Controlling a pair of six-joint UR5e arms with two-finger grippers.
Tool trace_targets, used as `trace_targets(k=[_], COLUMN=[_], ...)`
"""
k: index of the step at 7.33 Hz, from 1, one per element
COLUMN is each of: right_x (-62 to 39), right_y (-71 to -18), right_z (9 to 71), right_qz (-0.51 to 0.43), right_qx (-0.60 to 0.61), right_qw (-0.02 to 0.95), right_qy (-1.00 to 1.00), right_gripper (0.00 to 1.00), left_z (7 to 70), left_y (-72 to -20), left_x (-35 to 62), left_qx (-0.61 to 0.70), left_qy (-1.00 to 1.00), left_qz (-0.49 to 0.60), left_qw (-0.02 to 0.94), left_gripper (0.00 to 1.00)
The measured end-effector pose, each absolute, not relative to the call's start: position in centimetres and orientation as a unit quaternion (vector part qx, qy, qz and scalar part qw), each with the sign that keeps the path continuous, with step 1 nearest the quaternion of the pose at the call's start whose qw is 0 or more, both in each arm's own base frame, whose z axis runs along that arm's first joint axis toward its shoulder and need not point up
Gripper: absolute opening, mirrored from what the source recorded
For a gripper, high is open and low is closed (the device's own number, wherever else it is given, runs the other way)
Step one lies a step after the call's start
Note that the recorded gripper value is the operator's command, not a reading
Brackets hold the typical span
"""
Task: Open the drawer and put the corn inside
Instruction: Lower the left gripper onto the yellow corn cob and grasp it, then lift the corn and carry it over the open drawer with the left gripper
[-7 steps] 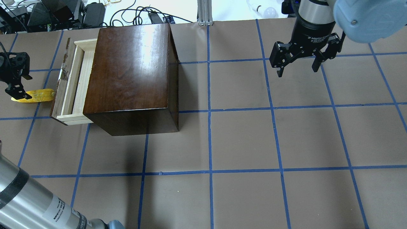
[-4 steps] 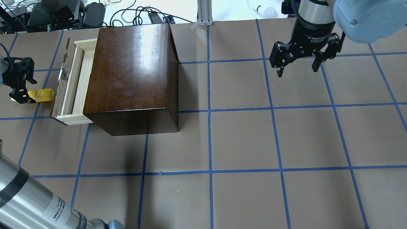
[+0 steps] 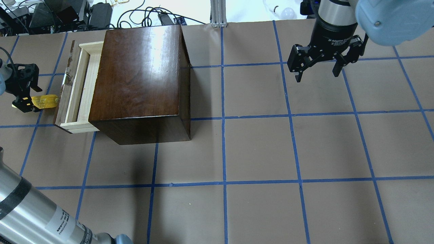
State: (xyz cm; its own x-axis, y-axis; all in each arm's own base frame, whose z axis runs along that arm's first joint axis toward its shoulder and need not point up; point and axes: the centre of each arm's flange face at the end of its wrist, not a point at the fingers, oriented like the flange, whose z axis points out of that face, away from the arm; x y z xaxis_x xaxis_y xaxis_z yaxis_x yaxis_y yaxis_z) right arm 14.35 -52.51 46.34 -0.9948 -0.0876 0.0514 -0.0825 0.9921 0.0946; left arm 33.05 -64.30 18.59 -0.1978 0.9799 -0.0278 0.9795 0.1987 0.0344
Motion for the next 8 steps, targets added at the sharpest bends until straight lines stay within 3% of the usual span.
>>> trace_targets(k=[2, 3, 8], right_x=[14.3, 14.3, 14.4], right_y=[-52.5, -52.5, -52.5], right_z=[46.3, 46.3, 46.4], right_qz=[-0.046, -0.046, -0.046], right_qx=[0.043, 0.043, 0.043], right_qw=[0.028, 0.028, 0.028], right_qy=[-0.998, -0.998, -0.998], right_gripper=[1.00, 1.00, 1.00], left_z=[18.2, 18.1, 21.6], left_y=[-64.5, -64.5, -64.3], left_x=[33.0, 33.0, 32.7], left_qx=[0.636, 0.636, 0.616], left_qy=[0.771, 0.771, 0.787], left_qz=[-0.017, -0.023, -0.024], left_qw=[0.019, 0.018, 0.028], left_gripper=[0.04, 0.00, 0.00])
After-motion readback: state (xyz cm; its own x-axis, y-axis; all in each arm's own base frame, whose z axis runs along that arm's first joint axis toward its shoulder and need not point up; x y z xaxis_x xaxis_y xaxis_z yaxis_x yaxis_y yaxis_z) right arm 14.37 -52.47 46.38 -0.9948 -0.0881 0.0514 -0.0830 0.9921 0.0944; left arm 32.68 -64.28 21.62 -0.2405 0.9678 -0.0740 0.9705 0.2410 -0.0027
